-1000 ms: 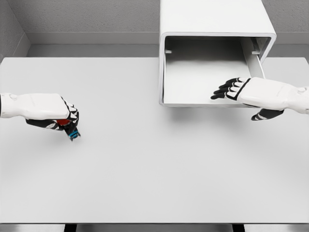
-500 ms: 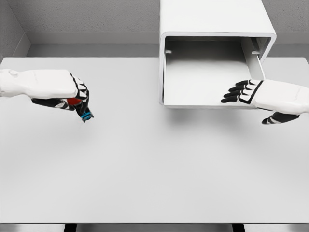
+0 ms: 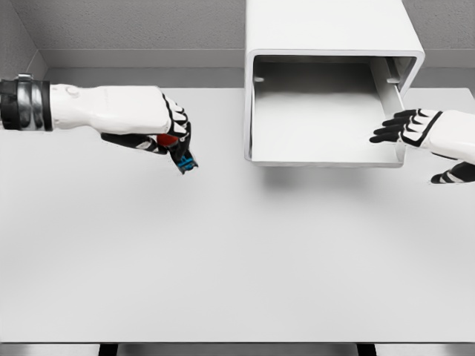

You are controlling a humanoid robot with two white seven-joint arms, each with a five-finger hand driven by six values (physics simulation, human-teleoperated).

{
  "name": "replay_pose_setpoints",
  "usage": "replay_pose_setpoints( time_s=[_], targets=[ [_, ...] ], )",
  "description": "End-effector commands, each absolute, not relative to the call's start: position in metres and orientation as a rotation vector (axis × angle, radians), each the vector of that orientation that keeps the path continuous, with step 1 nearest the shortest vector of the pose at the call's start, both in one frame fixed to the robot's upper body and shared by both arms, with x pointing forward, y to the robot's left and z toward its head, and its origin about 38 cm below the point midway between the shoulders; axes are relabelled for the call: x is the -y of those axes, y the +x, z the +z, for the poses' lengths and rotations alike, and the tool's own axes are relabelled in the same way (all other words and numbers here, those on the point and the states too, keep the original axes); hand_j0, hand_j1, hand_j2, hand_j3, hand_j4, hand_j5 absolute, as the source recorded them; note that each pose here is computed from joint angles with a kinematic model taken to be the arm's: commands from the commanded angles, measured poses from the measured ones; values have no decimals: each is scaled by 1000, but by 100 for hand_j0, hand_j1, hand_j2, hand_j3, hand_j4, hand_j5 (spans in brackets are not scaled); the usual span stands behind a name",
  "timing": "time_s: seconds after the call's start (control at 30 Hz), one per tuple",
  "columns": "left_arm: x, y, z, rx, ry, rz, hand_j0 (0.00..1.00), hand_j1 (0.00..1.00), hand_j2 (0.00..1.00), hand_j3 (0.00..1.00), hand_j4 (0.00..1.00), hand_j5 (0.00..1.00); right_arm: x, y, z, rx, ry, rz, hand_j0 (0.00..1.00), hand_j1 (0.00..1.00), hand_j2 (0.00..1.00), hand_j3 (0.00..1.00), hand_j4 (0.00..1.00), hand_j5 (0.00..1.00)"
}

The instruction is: Slide open multi-storey tabletop storage cabinets and put open load switch and slide close multi-storey tabletop storage cabinets

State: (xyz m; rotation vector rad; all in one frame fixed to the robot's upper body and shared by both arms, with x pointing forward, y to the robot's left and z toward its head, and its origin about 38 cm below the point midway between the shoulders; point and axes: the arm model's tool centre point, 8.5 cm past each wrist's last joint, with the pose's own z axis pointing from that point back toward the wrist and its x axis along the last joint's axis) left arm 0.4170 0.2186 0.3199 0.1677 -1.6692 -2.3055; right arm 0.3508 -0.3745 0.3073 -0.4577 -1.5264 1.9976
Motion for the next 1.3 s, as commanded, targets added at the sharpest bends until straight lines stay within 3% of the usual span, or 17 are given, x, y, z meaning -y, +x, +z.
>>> replay_pose_setpoints(
  time_s=[0.0, 0.1, 0.3, 0.47, 0.6, 0.83, 1.27],
  targets=[
    [-208, 417, 321, 1701, 141, -2299, 39, 39, 39, 39, 39, 39, 383, 349, 334, 1583, -515, 1954, 100, 100, 100, 100, 100, 100],
    [-195, 417, 337, 1755, 150, -2319, 40, 40, 40, 40, 40, 40, 395, 345, 345, 1584, -568, 1929, 100, 100, 100, 100, 100, 100],
    [-184, 409, 369, 1819, 204, -2371, 39, 39, 39, 39, 39, 39, 468, 295, 367, 1532, -753, 1727, 100, 100, 100, 100, 100, 100],
    [-151, 409, 383, 1908, 183, -2401, 39, 39, 39, 39, 39, 39, 473, 287, 332, 1438, -646, 1729, 97, 97, 97, 97, 97, 97],
    [-126, 418, 382, 1946, 148, -2388, 39, 39, 39, 39, 39, 39, 473, 283, 316, 1398, -594, 1732, 67, 67, 67, 67, 67, 67],
    [-84, 449, 377, 1942, 155, -2366, 39, 39, 39, 39, 39, 39, 458, 278, 261, 1304, -388, 1767, 65, 65, 65, 65, 65, 65],
    [-33, 478, 346, 1859, 135, -2356, 39, 39, 39, 39, 39, 39, 445, 281, 244, 1251, -297, 1829, 67, 67, 67, 67, 67, 67]
  ],
)
